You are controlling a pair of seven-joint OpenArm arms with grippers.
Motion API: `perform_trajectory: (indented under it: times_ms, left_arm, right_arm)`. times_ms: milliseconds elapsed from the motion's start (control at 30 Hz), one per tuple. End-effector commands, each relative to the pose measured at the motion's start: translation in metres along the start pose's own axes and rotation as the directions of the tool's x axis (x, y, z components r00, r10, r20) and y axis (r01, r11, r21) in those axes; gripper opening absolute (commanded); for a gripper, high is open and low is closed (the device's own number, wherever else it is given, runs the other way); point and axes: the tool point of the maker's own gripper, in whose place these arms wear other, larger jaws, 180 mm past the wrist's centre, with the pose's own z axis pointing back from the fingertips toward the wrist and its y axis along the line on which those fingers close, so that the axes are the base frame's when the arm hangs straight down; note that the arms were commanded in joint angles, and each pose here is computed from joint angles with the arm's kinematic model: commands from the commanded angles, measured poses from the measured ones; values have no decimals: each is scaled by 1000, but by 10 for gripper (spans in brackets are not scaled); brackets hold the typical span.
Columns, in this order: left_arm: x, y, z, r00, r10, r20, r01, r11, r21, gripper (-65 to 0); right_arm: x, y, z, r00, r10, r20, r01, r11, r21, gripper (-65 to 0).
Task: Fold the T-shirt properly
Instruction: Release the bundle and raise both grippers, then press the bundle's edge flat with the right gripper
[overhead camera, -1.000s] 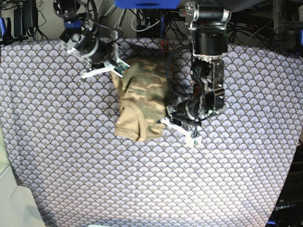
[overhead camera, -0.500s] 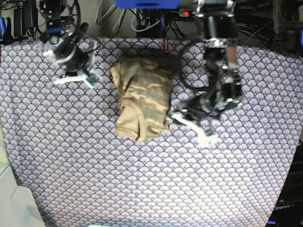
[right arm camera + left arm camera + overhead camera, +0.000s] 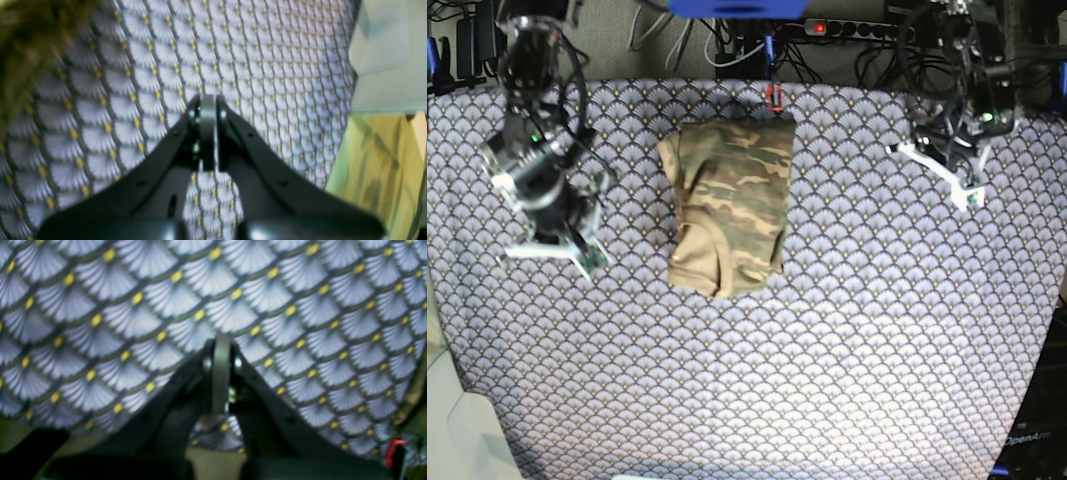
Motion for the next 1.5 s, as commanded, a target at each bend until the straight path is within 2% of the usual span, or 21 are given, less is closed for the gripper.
perform_trajectory:
  times_ms: [0, 100, 267, 467, 700, 1133, 1467]
  left_arm:
    - [10, 0, 6, 999, -2, 39, 2, 1000, -5, -650]
    - [5, 3, 9, 999, 4, 34, -4, 1000, 3, -650]
    - [-2, 6, 9, 1000, 6, 20, -6, 1000, 9, -650]
    - [-2, 8, 9, 1000, 4, 20, -4, 1000, 15, -650]
    - [-2, 8, 9, 1000, 4, 19, -5, 1000, 17, -650]
    - [0, 10, 10, 1000, 5, 23, -6, 1000, 22, -650]
    - [3, 10, 10, 1000, 3, 28, -4, 1000, 24, -650]
  right_arm:
    - [18, -6, 2, 999, 21, 45, -20, 1000, -17, -650]
    - [46, 2, -3, 995, 62, 73, -62, 998, 3, -650]
    - [80, 30, -5, 988, 71, 138, -80, 995, 61, -650]
    - [108, 81, -7, 975, 86, 203, -123, 977, 177, -650]
    - [108, 109, -35, 976, 75, 205, -131, 953, 273, -650]
    - [102, 113, -89, 984, 37, 175, -98, 929, 356, -650]
    - [92, 156, -106, 986, -37, 160, -44, 881, 472, -650]
